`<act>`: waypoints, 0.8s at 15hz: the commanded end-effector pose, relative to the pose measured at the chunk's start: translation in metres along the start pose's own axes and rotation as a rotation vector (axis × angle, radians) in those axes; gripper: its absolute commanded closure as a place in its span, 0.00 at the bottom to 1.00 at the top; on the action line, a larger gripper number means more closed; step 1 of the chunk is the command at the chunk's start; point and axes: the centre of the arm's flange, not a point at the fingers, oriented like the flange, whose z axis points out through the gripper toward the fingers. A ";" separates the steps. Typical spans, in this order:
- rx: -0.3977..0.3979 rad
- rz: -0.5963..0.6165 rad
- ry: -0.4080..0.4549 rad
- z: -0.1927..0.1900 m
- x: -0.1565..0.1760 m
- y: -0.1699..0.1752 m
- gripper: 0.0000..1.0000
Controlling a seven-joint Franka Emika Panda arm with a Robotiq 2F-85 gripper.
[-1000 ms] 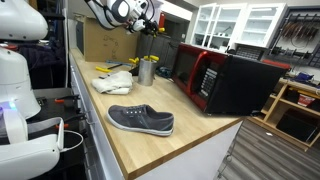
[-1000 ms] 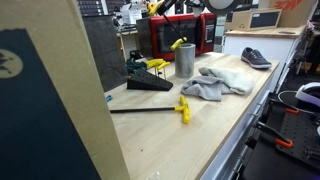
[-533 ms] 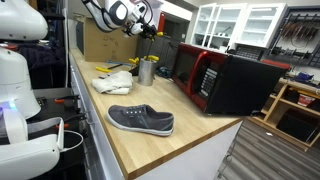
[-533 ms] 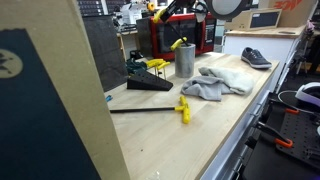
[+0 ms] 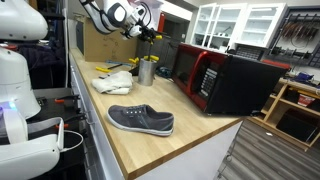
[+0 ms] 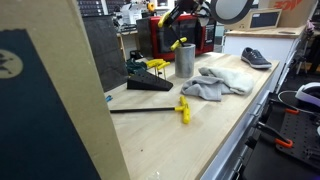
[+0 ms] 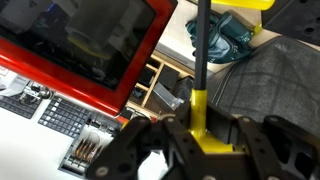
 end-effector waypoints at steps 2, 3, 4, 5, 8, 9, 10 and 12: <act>-0.055 -0.026 0.041 0.002 -0.052 -0.008 0.95; -0.055 -0.028 0.042 0.000 -0.053 -0.008 0.95; -0.057 -0.034 0.041 -0.003 -0.055 -0.009 0.95; -0.056 -0.039 0.039 -0.006 -0.057 -0.010 0.95; -0.041 -0.036 0.023 -0.014 -0.069 -0.014 0.95; -0.038 -0.033 0.015 -0.017 -0.075 -0.015 0.95; -0.036 -0.034 0.002 -0.020 -0.082 -0.017 0.95; -0.026 -0.025 -0.027 -0.022 -0.097 -0.020 0.95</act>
